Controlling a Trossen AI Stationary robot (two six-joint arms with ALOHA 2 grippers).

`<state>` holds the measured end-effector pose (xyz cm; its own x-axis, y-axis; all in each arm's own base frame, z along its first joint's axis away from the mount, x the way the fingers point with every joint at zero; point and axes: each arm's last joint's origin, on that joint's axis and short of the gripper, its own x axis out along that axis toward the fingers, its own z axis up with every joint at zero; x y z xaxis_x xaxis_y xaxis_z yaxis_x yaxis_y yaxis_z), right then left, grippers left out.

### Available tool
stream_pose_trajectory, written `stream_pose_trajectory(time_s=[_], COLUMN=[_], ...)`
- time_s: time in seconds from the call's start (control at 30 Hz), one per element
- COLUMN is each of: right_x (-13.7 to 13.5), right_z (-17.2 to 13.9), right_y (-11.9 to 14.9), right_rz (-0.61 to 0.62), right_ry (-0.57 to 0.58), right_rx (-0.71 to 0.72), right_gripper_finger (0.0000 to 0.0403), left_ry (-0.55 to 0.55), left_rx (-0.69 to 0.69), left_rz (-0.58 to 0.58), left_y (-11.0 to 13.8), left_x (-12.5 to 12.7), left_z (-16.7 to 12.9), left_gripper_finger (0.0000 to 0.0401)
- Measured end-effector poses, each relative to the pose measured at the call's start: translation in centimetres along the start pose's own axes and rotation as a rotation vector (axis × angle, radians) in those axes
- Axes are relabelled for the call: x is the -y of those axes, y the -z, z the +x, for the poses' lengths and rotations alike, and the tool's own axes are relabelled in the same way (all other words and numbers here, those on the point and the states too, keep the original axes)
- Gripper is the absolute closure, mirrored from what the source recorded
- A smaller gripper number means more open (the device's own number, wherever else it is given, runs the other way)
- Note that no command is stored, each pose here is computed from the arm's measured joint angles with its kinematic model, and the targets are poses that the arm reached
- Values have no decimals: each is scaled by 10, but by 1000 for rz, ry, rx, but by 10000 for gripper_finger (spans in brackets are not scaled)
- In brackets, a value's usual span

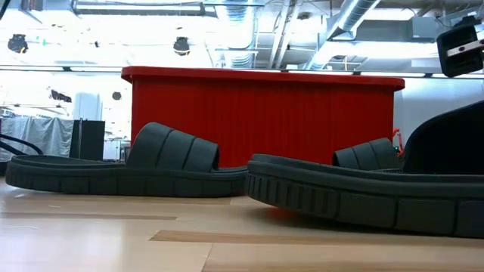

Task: Pick and place slides into bin
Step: Put the bottom left black slide into the red bin

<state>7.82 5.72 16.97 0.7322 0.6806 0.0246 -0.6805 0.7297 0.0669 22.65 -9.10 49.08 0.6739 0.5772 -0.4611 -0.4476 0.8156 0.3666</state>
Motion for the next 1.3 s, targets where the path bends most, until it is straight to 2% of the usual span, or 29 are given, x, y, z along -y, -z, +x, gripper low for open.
stream_pose_trajectory(time_s=[0.23, 0.5, 0.67, 0.93, 1.1, 1.3], right_x=[0, 0, 0, 0, 0, 0], right_z=[0, 0, 0, 0, 0, 0], right_y=[0, 0, 0, 0, 0, 0], right_rz=[0, 0, 0, 0, 0, 0], right_ry=[0, 0, 0, 0, 0, 0], right_rx=[0, 0, 0, 0, 0, 0], right_gripper_finger=[403, 403, 403, 403, 403, 403], left_ry=[-210, -390, -417, -455, -444, -384], left_rx=[-18, -175, -263, -241, -276, -444], left_rz=[102, 211, 284, 387, 476, 586], left_y=[-15, -16, -16, -20, -17, -1], left_x=[-49, -106, -144, -203, -227, -243], left_z=[20, 53, 76, 98, 121, 170], left_gripper_finger=[401, 401, 401, 401, 401, 401])
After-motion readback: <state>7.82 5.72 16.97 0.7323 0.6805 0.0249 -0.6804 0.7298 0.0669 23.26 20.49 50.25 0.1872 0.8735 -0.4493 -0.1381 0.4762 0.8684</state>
